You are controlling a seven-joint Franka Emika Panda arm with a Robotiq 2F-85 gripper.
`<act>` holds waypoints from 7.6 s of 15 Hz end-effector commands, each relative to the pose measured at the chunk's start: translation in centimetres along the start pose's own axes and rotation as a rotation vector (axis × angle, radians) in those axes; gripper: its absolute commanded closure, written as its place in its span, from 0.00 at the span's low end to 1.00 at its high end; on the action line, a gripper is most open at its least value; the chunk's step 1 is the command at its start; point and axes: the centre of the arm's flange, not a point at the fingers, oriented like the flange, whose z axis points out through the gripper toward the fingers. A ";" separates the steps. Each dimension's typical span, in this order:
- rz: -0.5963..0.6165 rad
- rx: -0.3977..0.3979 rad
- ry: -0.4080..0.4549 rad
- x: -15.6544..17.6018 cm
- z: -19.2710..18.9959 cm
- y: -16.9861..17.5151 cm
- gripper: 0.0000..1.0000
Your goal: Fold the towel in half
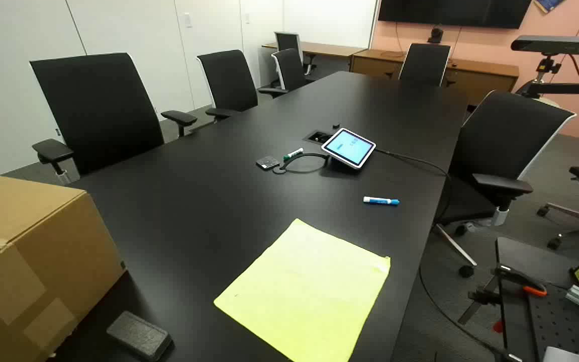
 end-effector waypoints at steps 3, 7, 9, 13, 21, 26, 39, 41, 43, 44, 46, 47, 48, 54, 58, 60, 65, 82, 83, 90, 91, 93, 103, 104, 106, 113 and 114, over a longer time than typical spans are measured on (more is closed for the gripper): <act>0.000 0.002 0.004 0.0 -0.2 0.0 0.00; 0.021 -0.024 0.026 2.4 1.6 1.0 0.00; 0.044 -0.027 0.050 4.9 3.6 2.1 0.00; 0.093 0.025 0.067 10.2 8.8 4.3 0.00; 0.256 0.126 0.040 16.9 19.5 5.2 0.00; 0.392 0.160 -0.009 18.9 25.3 5.8 0.00; 0.675 0.217 -0.005 25.1 31.8 9.2 0.00; 0.691 0.196 -0.013 26.7 32.3 10.2 0.00; 0.706 0.177 -0.016 28.1 32.6 11.1 0.00; 0.712 0.162 -0.018 28.9 32.9 11.5 0.00; 0.713 0.149 -0.025 30.2 33.4 12.1 0.00; 0.715 0.146 -0.030 30.8 33.8 12.4 0.00; 0.717 0.145 -0.036 31.3 34.1 12.5 0.00; 0.731 0.136 -0.078 32.6 36.4 13.1 0.00; 0.743 0.142 -0.094 32.3 37.8 13.2 0.00; 0.751 0.146 -0.096 32.1 38.1 13.0 0.00; 0.758 0.160 -0.096 31.6 37.8 12.7 0.00; 0.752 0.206 -0.129 27.2 34.5 11.9 0.84; 0.745 0.202 -0.142 26.7 34.4 11.8 0.92; 0.731 0.201 -0.240 26.8 34.1 11.6 0.90; 0.736 0.204 -0.250 27.3 33.7 11.6 0.90; 0.746 0.217 -0.264 28.7 32.3 11.6 0.92; 0.721 0.269 -0.320 40.7 23.4 12.5 0.93; 0.711 0.264 -0.332 41.9 23.0 12.4 0.93; 0.696 0.259 -0.363 44.3 23.1 11.9 0.92; 0.709 0.248 -0.496 48.5 28.6 11.6 0.92; 0.732 0.252 -0.503 48.2 29.0 12.3 0.93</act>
